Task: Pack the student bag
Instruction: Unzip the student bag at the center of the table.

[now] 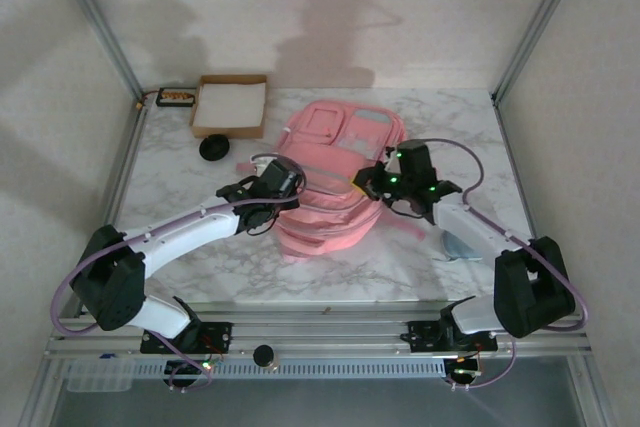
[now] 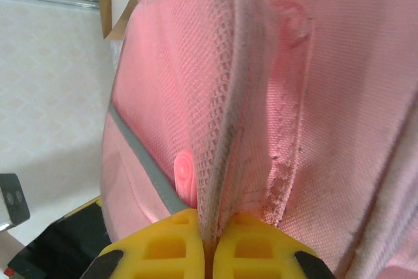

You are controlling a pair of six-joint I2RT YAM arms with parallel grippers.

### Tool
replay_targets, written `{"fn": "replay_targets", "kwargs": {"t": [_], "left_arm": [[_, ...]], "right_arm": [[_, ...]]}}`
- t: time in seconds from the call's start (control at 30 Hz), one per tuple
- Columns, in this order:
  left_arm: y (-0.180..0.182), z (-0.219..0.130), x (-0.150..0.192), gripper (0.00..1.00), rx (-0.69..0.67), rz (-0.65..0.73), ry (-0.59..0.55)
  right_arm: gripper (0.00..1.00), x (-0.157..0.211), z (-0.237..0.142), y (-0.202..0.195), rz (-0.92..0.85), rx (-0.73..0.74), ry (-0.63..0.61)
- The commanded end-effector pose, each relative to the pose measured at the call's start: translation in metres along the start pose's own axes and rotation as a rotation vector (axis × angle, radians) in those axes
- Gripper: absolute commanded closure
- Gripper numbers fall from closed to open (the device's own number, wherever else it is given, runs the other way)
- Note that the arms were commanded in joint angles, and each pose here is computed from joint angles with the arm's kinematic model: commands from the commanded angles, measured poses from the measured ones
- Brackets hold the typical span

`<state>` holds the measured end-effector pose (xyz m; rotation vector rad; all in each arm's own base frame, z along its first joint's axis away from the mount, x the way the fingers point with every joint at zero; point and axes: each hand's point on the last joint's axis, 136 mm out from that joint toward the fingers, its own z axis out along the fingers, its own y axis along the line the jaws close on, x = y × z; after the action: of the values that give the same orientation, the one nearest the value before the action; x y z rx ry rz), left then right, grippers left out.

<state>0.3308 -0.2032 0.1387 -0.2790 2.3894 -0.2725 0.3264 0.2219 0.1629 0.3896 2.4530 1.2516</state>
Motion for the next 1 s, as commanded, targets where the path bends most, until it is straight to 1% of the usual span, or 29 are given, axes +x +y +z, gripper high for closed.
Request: {"fn": "replay_targets", "kwargs": {"t": [0.0,0.1,0.17,0.3,0.4,0.47,0.57,0.67,0.7,0.73,0.8,0.83,0.87,0.9,0.97], "left_arm": [[0.037,0.005,-0.014,1.00,-0.161,0.044,-0.055],[0.039,0.013,-0.018,1.00,-0.191,0.059,-0.073],[0.041,0.019,-0.024,1.00,-0.211,0.063,-0.095],[0.035,0.032,-0.035,1.00,-0.179,0.070,-0.128],[0.035,0.037,-0.044,1.00,-0.177,0.095,-0.150],[0.047,0.039,-0.046,1.00,-0.206,0.089,-0.149],[0.069,0.042,-0.043,1.00,-0.233,0.031,-0.127],[0.084,0.036,-0.047,1.00,-0.241,-0.020,-0.149],[0.084,0.036,-0.049,1.00,-0.220,-0.031,-0.156],[0.078,0.038,-0.049,1.00,-0.170,-0.037,-0.145],[0.051,0.044,-0.044,1.00,-0.041,-0.003,-0.095],[0.038,0.046,-0.040,1.00,-0.002,0.021,-0.078],[0.027,0.046,-0.037,1.00,0.026,0.046,-0.071],[0.015,0.046,-0.034,1.00,0.056,0.078,-0.065],[0.000,0.046,-0.028,1.00,0.080,0.116,-0.066]], "right_arm": [[1.00,-0.040,-0.030,-0.011,-0.086,0.054,-0.068],[1.00,-0.051,-0.038,-0.005,-0.107,0.007,-0.036],[1.00,-0.058,-0.040,-0.006,-0.114,-0.004,0.008],[1.00,-0.069,-0.043,-0.010,-0.138,-0.008,0.039],[1.00,-0.082,-0.051,-0.022,-0.147,0.040,0.016],[1.00,-0.092,-0.061,-0.032,-0.138,0.079,-0.018],[1.00,-0.101,-0.072,-0.036,-0.139,0.108,-0.065],[1.00,-0.107,-0.075,-0.041,-0.122,0.114,-0.094],[1.00,-0.107,-0.073,-0.042,-0.112,0.106,-0.090],[1.00,-0.109,-0.069,-0.045,-0.105,0.117,-0.091],[1.00,-0.106,-0.064,-0.040,-0.133,0.145,-0.103],[1.00,-0.100,-0.058,-0.033,-0.146,0.137,-0.102],[0.90,-0.092,-0.053,-0.027,-0.148,0.112,-0.088],[0.83,-0.085,-0.048,-0.026,-0.128,0.087,-0.070],[0.63,-0.078,-0.047,-0.030,-0.083,0.070,-0.059]]}}
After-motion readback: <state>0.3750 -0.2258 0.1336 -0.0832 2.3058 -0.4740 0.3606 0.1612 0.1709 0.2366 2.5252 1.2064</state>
